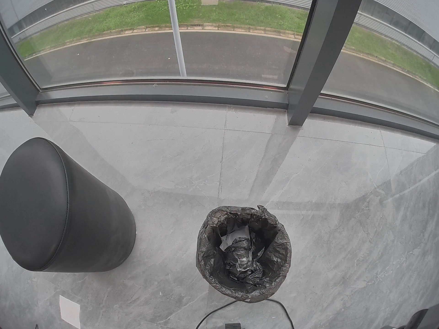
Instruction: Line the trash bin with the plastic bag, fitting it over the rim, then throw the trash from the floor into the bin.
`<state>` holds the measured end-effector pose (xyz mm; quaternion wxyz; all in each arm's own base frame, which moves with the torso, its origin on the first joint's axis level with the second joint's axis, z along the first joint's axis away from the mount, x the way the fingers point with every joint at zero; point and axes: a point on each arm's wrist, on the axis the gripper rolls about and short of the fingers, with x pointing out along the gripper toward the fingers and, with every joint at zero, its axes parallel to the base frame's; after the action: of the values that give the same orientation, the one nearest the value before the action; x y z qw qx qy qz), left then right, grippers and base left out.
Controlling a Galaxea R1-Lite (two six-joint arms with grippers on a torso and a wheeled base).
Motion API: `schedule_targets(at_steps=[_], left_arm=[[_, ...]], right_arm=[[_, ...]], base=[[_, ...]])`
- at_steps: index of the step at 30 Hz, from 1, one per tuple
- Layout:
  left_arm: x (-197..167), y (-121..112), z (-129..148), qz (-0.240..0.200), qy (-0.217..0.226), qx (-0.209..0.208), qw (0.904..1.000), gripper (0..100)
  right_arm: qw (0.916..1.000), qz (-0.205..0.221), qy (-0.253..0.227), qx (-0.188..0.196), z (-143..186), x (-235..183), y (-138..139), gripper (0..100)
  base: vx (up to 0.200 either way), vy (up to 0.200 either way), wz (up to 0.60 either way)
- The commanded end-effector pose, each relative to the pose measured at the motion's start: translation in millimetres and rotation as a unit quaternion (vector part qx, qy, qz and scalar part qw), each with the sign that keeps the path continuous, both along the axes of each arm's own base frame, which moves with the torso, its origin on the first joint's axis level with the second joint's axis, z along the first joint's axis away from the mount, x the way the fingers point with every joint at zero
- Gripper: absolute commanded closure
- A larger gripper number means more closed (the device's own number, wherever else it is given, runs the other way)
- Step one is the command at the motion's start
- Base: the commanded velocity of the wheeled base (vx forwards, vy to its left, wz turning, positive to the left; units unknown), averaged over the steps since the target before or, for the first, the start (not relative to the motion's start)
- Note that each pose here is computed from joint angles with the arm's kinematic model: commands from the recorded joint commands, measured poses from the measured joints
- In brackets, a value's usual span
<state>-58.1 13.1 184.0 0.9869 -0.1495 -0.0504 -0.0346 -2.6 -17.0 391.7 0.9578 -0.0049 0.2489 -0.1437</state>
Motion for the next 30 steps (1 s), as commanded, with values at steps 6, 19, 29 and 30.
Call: schedule_targets(at_steps=[6,19,29,30], left_arm=[[-9.6,-12.5,-11.4,0.110,-0.008,0.059,0.9921,0],[16.9,-11.5,-52.0,0.107,0.039,0.069,0.9911,0],[31.9,-10.3,-95.2,0.105,0.028,0.149,0.9829,0],[33.1,-10.3,-98.3,0.105,0.032,0.151,0.9824,0]], right_arm=[[0.9018,0.031,-0.400,0.161,-74.4,-238.7,-43.8,0],[0.9096,0.029,-0.410,0.059,-171.0,-204.0,11.9,0],[0.9417,-0.003,-0.315,0.118,-205.9,-130.7,11.8,0],[0.9441,-0.004,-0.307,0.118,-209.7,-125.2,11.6,0]], base=[[0.000,0.000,0.00],[0.000,0.000,0.00],[0.000,0.000,0.00],[0.000,0.000,0.00]])
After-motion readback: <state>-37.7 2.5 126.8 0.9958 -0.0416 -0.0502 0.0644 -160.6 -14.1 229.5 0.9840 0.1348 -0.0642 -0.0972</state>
